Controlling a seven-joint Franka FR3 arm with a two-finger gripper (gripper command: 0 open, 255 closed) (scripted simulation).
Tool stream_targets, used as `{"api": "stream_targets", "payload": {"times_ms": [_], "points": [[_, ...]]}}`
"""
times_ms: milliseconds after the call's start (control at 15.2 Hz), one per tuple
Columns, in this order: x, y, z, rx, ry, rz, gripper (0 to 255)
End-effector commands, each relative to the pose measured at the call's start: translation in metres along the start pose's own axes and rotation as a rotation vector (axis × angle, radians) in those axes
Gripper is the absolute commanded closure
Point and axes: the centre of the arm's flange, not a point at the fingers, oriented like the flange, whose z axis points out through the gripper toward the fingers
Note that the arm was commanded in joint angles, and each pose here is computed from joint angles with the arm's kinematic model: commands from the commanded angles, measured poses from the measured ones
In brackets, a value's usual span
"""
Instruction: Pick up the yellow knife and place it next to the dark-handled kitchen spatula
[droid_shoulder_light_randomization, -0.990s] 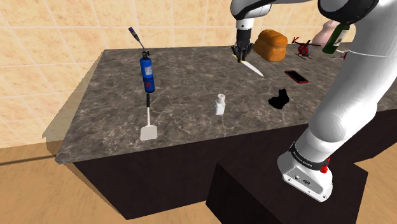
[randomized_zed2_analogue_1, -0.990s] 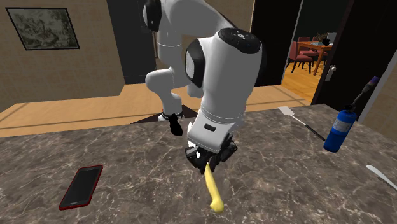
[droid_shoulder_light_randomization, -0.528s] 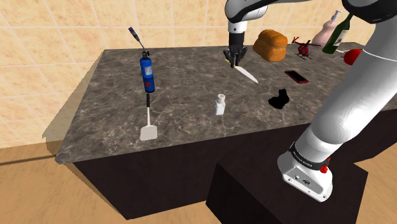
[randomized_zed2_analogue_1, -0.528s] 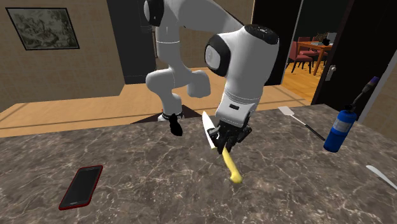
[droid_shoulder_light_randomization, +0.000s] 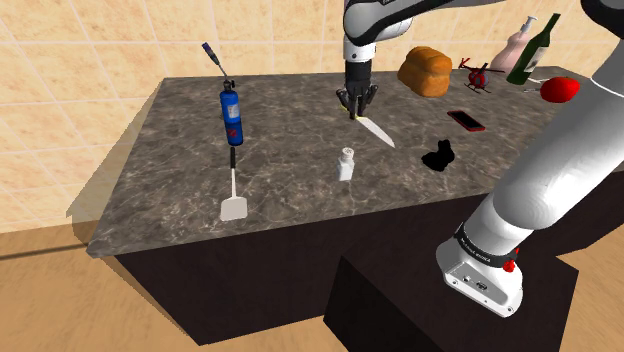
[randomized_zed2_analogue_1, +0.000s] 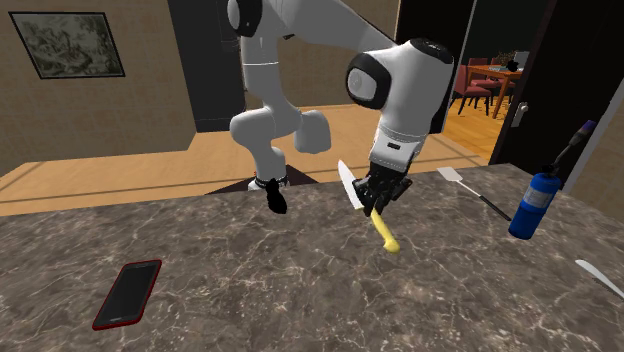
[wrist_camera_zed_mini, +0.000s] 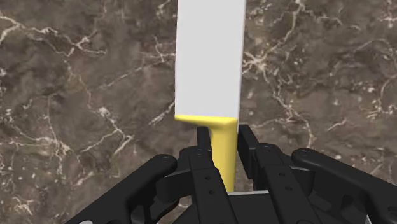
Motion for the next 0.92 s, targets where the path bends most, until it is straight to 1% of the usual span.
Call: {"api": "stream_targets", "payload": {"times_ms": [0, 858], "points": [[-0.016, -0.022, -0.002, 0.000, 0.000, 0.001, 255], [-0.115, -0.163, 0.005, 0.000, 0.000, 0.001, 255]]}}
